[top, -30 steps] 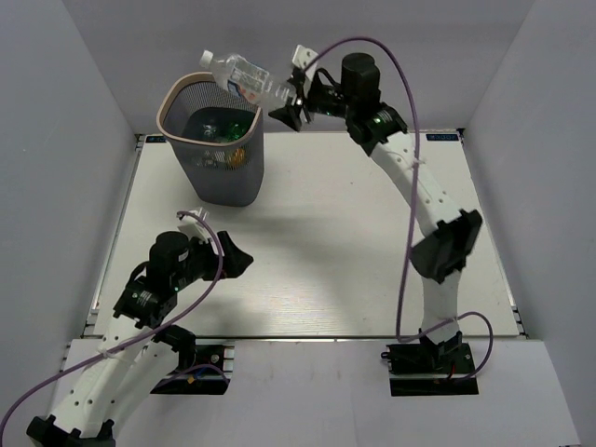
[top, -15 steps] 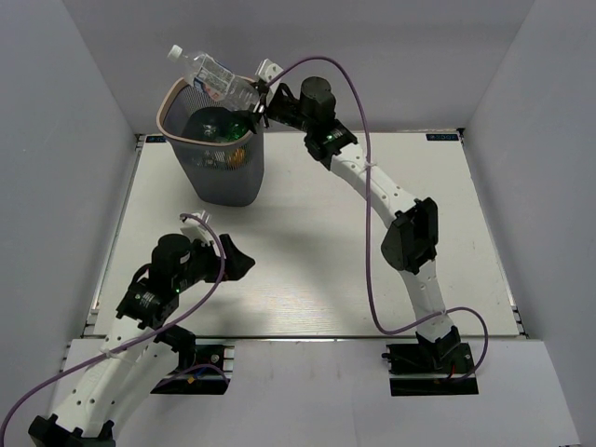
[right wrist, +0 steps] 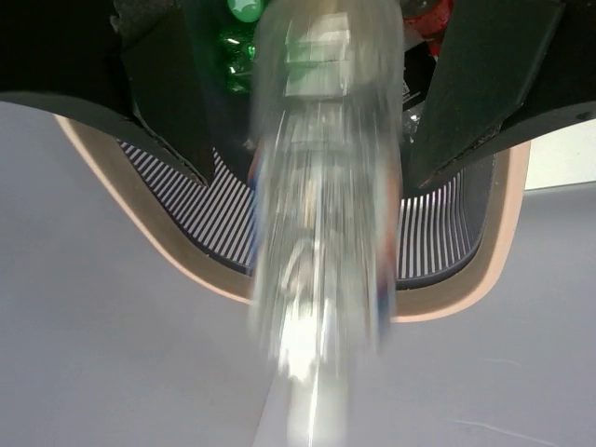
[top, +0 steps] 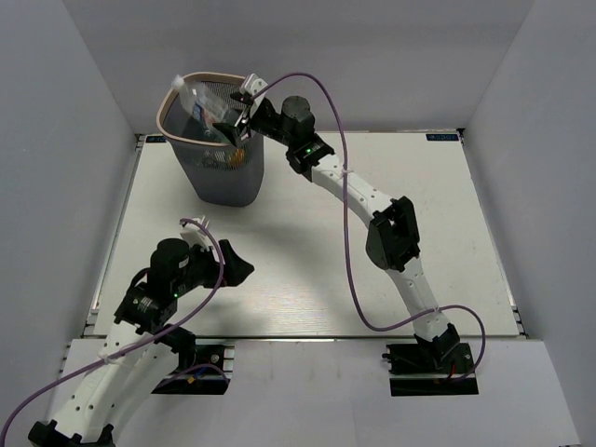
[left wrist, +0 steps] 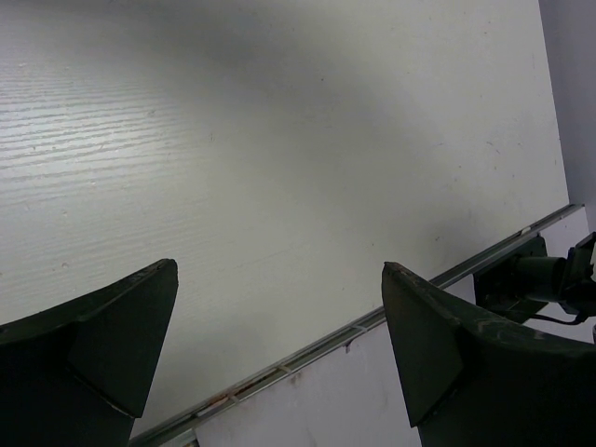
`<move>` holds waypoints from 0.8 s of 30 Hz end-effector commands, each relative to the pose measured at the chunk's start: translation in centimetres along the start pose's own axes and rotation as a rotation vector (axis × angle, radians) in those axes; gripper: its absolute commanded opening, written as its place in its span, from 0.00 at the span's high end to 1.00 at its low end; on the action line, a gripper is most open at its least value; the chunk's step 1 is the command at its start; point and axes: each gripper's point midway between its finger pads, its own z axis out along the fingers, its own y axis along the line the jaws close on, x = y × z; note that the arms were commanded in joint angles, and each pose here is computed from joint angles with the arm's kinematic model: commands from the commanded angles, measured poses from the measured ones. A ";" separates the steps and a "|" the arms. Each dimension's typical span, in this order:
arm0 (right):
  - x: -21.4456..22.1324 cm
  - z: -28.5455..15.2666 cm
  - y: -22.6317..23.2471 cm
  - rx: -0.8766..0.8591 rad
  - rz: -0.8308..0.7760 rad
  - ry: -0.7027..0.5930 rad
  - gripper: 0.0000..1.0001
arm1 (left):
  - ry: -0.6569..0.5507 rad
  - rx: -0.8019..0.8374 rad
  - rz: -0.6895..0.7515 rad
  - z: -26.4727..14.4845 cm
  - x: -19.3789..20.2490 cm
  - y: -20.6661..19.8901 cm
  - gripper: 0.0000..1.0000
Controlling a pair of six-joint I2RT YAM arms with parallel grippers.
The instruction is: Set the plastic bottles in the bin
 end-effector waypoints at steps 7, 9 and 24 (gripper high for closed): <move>-8.1 -1.5 -2.2 0.107 -0.031 -0.128 0.10 | -0.048 0.046 0.029 -0.6 -1.7 -1.5 0.00; -13.3 -4.0 -3.3 0.177 -0.041 -0.164 0.10 | -0.051 0.058 0.031 -0.4 -1.9 -1.7 0.00; 0.7 -38.0 4.2 0.532 -0.010 0.800 0.10 | -0.151 0.175 0.108 0.4 -6.6 -5.2 0.00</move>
